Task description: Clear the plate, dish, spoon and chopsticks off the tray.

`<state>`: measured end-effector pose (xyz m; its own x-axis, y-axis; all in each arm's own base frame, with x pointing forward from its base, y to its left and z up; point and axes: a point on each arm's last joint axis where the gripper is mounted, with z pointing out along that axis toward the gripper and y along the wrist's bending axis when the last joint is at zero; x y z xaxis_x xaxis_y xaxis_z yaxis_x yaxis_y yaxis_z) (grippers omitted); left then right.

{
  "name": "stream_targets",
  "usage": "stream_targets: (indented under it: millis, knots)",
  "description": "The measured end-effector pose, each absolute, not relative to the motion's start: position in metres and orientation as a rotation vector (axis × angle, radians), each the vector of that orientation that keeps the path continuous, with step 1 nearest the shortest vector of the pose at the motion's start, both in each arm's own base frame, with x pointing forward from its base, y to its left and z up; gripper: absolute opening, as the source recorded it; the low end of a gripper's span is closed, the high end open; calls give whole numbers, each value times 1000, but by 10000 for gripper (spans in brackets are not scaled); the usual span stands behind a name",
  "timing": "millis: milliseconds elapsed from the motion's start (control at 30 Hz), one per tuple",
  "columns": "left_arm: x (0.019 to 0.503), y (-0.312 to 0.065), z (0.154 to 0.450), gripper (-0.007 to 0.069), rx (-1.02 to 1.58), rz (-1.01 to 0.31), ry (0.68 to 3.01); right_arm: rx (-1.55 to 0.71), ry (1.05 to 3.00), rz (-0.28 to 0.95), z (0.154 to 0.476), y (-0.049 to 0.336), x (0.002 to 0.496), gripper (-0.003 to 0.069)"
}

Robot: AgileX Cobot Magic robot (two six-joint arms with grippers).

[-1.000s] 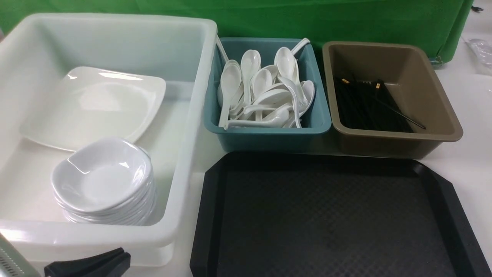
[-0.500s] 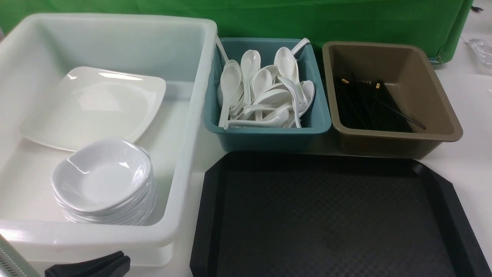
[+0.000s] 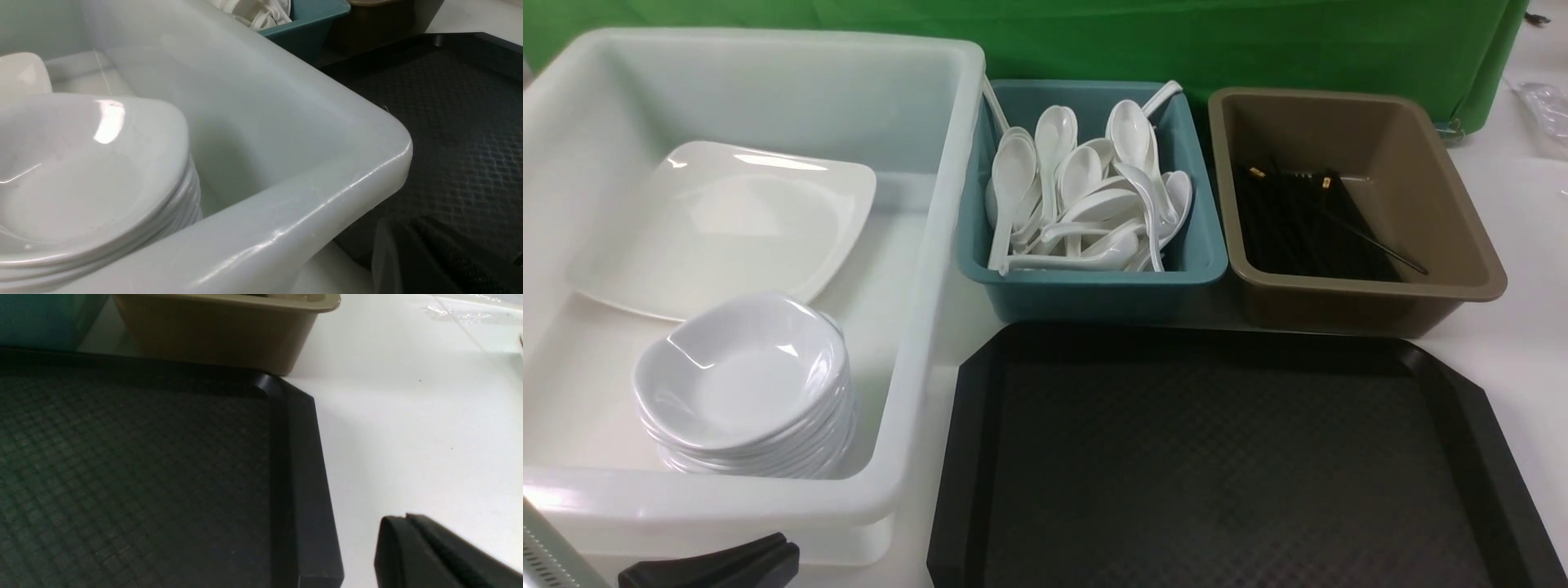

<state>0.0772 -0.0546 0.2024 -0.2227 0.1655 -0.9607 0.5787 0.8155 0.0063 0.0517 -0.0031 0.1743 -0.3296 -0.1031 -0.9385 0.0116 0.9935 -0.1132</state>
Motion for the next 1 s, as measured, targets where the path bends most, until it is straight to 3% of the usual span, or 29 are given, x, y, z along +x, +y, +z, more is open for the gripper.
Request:
stream_targets:
  millis: [733, 1000]
  knots:
    - [76, -53, 204, 13, 566, -420, 1761, -63, 1904, -114, 174, -3, 52, 82]
    - [71, -22, 219, 13, 233, -241, 1587, -63, 1904, -114, 174, -3, 52, 90]
